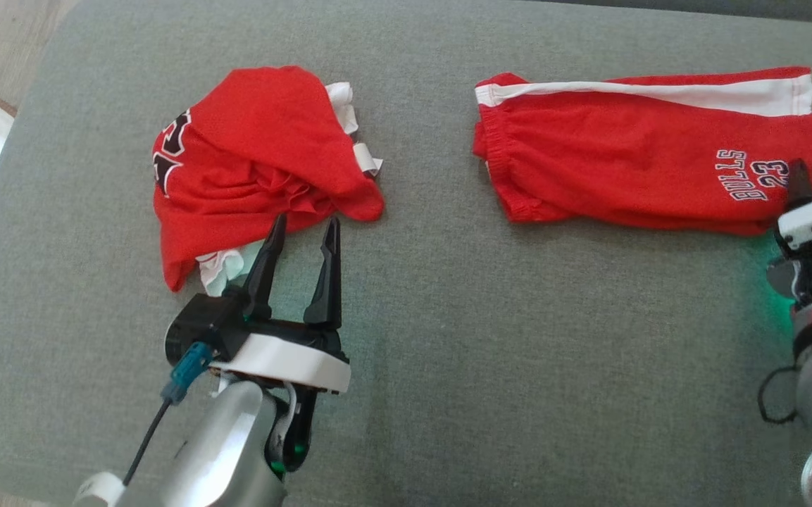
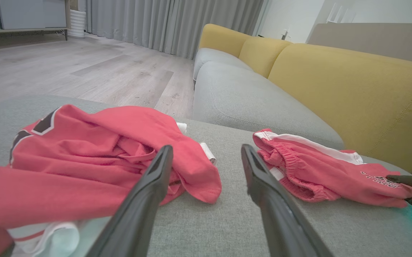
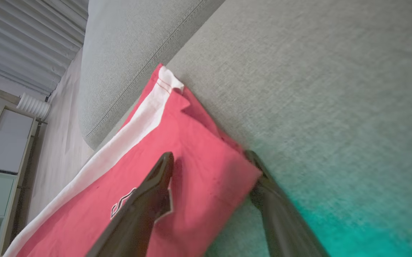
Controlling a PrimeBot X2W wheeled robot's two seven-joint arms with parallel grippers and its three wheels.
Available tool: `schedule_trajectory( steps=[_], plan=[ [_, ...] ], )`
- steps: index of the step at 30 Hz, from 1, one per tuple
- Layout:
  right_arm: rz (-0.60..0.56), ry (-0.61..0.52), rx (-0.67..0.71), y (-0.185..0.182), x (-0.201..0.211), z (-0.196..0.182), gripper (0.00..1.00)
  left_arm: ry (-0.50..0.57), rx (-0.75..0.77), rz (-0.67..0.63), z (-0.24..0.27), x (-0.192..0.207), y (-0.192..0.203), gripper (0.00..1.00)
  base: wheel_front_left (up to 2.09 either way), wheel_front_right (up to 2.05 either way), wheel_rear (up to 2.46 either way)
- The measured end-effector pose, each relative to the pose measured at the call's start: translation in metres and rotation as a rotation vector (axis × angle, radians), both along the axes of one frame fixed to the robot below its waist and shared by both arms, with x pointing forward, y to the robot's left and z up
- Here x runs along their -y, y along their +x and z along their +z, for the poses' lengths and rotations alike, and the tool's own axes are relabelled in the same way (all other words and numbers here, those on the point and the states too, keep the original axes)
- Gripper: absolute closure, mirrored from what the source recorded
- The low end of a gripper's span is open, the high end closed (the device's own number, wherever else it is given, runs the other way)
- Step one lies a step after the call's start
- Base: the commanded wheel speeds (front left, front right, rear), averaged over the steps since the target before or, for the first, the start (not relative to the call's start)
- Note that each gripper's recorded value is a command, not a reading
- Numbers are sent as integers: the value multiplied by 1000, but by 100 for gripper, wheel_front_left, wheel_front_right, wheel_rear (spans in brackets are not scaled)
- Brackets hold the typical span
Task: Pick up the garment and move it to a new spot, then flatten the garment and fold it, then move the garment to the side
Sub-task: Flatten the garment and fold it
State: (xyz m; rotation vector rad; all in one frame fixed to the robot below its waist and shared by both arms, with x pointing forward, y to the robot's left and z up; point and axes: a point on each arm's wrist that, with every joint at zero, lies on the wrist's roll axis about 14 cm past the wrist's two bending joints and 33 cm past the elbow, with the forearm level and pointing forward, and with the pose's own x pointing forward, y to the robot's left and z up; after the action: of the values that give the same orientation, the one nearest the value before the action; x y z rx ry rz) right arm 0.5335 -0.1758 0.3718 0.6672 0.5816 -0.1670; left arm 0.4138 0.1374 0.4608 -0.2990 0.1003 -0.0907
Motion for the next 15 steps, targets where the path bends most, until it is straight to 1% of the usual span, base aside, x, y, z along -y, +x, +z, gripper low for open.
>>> schedule_trajectory(
  steps=[8, 9, 10, 11, 15],
  plan=[
    [39, -34, -22, 10, -6, -5, 0, 1, 1, -6, 0, 2, 5, 0, 0, 0, 0],
    [40, -32, -23, 12, -7, -5, 22, 0, 2, -7, 0, 2, 5, 0, 0, 0, 0],
    [42, -33, -21, 14, -8, -5, 68, -1, 0, -6, -1, 3, 5, 0, 0, 0, 0],
    [45, -34, -20, 15, -9, -5, 100, -2, -2, -6, -2, 3, 5, 0, 0, 0, 0],
    [44, -38, -7, 18, -11, -1, 100, -3, -3, -9, -2, 4, 6, 0, 0, 0, 0]
  ],
)
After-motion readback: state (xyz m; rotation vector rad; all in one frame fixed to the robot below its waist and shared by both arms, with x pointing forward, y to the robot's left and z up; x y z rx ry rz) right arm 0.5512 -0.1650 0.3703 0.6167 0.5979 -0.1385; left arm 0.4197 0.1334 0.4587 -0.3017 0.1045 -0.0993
